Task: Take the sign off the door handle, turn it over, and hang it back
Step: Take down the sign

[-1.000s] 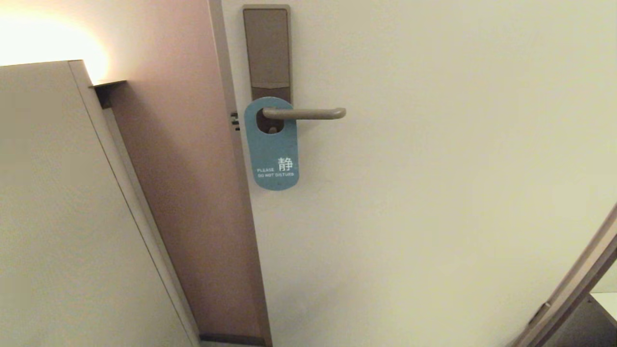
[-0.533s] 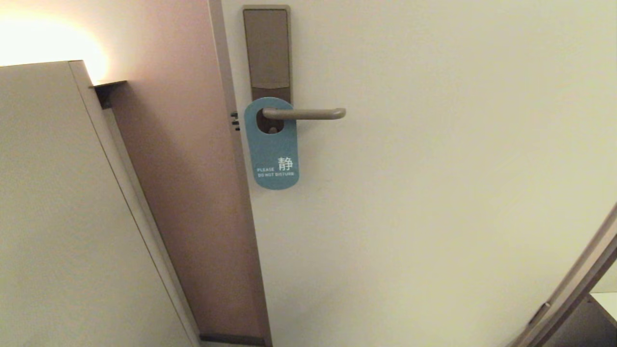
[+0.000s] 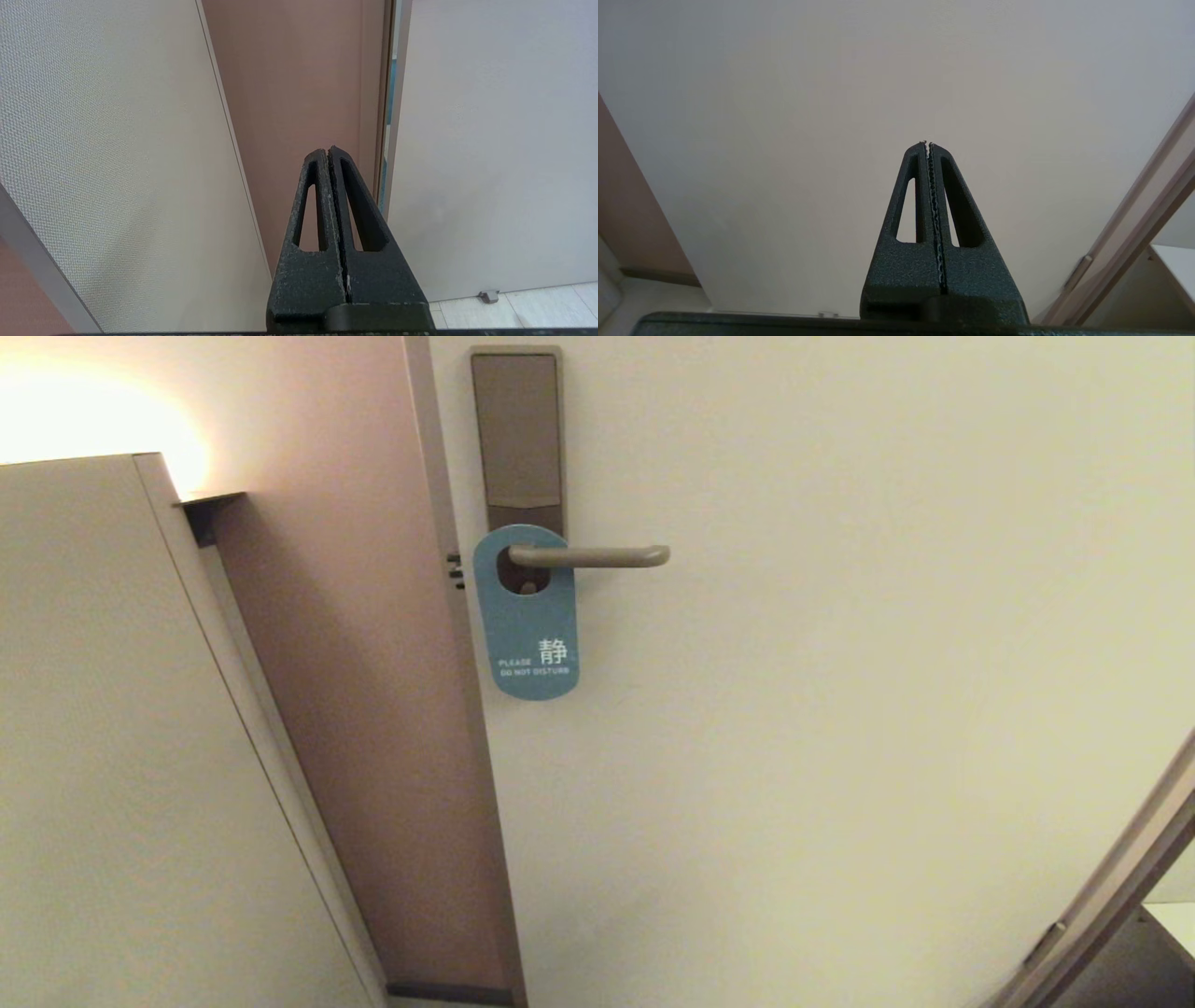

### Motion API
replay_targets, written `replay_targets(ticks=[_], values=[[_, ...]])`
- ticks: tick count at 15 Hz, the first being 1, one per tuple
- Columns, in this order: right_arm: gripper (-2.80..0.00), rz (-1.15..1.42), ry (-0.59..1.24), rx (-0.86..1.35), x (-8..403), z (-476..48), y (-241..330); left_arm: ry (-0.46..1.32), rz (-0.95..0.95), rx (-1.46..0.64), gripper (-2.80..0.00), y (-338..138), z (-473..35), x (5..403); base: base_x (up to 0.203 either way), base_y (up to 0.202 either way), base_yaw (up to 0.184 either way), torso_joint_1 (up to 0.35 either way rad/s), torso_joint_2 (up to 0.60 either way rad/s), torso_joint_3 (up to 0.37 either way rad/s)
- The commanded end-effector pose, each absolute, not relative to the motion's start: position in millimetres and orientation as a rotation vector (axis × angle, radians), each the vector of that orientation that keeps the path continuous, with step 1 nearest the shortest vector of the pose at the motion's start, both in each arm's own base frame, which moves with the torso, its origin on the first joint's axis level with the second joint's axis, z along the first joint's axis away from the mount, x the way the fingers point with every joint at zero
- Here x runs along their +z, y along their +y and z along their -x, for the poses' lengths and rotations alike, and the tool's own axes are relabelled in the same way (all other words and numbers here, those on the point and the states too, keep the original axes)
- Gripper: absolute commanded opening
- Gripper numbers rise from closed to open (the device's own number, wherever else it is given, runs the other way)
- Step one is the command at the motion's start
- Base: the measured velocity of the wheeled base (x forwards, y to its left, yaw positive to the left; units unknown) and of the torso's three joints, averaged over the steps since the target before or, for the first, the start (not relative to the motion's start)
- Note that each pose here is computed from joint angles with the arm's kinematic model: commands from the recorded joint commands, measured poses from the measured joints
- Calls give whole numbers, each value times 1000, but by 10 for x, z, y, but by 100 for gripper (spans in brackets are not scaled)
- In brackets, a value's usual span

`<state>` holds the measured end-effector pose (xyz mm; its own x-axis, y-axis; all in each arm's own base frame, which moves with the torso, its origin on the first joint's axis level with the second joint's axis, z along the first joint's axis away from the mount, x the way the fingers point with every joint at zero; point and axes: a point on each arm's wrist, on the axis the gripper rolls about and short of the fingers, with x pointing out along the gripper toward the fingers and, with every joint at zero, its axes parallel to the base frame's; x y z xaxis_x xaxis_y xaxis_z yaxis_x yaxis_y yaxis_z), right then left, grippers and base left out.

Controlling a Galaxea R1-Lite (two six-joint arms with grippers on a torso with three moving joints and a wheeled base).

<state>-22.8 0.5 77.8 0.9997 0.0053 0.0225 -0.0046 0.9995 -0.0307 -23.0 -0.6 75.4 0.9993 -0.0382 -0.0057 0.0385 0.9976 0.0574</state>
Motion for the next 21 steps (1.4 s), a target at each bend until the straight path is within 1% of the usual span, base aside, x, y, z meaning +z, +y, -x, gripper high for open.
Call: replay_targets(ticks=[1, 21], values=[[-280, 23, -25, 6, 780, 228, 5, 6, -58, -39, -280, -7, 229, 754, 0, 0, 0, 0, 0, 0], [-280, 22, -25, 4, 780, 228, 5, 7, -89, -42, -280, -7, 232, 758, 0, 0, 0, 0, 0, 0]])
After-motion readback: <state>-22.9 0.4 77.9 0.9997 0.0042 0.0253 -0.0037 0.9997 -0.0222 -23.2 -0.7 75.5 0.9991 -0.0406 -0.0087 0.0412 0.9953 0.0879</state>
